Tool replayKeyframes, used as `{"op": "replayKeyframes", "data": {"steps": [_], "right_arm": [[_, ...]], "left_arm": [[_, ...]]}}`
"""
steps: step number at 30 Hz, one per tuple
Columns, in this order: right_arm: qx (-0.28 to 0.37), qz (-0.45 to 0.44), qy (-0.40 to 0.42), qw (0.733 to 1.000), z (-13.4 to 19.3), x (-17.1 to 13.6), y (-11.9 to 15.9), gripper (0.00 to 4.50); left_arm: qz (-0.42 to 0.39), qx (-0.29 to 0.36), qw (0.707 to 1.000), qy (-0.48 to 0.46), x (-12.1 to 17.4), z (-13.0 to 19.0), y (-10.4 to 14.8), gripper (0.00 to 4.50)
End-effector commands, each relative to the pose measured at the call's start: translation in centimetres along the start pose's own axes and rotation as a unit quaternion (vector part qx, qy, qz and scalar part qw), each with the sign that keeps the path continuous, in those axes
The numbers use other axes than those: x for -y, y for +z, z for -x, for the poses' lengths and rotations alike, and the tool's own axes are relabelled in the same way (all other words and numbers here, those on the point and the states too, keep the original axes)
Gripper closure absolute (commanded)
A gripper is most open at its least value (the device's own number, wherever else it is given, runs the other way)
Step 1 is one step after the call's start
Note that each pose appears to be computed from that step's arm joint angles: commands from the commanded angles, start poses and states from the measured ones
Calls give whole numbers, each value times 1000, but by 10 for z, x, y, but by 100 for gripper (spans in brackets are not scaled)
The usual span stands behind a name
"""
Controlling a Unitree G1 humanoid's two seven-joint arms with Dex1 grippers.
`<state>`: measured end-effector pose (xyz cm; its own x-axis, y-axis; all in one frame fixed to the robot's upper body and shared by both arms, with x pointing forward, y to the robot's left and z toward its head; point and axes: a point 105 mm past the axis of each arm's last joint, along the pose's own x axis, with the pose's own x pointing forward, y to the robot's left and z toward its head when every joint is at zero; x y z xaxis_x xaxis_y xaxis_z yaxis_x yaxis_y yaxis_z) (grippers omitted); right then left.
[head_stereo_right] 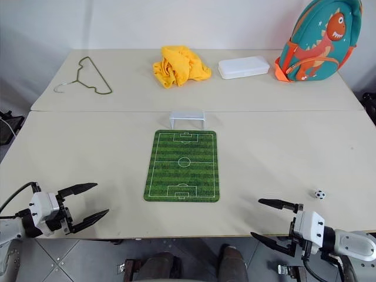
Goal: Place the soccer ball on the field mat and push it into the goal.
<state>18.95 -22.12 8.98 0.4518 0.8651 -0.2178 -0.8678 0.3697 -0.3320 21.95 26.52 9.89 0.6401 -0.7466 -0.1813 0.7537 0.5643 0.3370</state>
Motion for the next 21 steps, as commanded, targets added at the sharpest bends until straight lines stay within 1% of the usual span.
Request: {"op": "replayKeyframes", "data": {"steps": [1,4,6,7,8,10,12,14,16,18,21], "right_arm": [[7,14,-8,1000,6,6,9,4],[9,10,-12,1000,7,4,12,4],[13,9,-35,999,11,8,19,4],[15,7,-58,998,17,12,25,4],[12,8,-97,995,29,16,33,4],[7,2,-161,987,49,22,45,4],[1,-12,-218,976,68,26,52,4],[-24,-26,-294,955,101,26,48,4],[-50,-37,-341,938,126,22,41,4],[-79,-59,-365,926,147,17,28,4],[-104,-92,-380,914,164,14,10,4]], "left_arm": [[-5,11,1000,8,-1,3,9,0],[26,26,999,-5,2,1,18,0],[33,51,998,-20,1,-3,30,0],[44,79,995,-31,-3,-10,42,0],[60,110,990,-61,-5,-22,59,0],[86,150,979,-108,-6,-39,81,0],[96,161,972,-142,-4,-50,90,0],[87,174,962,-191,2,-68,104,0],[80,184,955,-219,7,-79,114,0],[70,189,949,-241,12,-87,120,0],[72,197,946,-246,11,-91,124,0]]}}
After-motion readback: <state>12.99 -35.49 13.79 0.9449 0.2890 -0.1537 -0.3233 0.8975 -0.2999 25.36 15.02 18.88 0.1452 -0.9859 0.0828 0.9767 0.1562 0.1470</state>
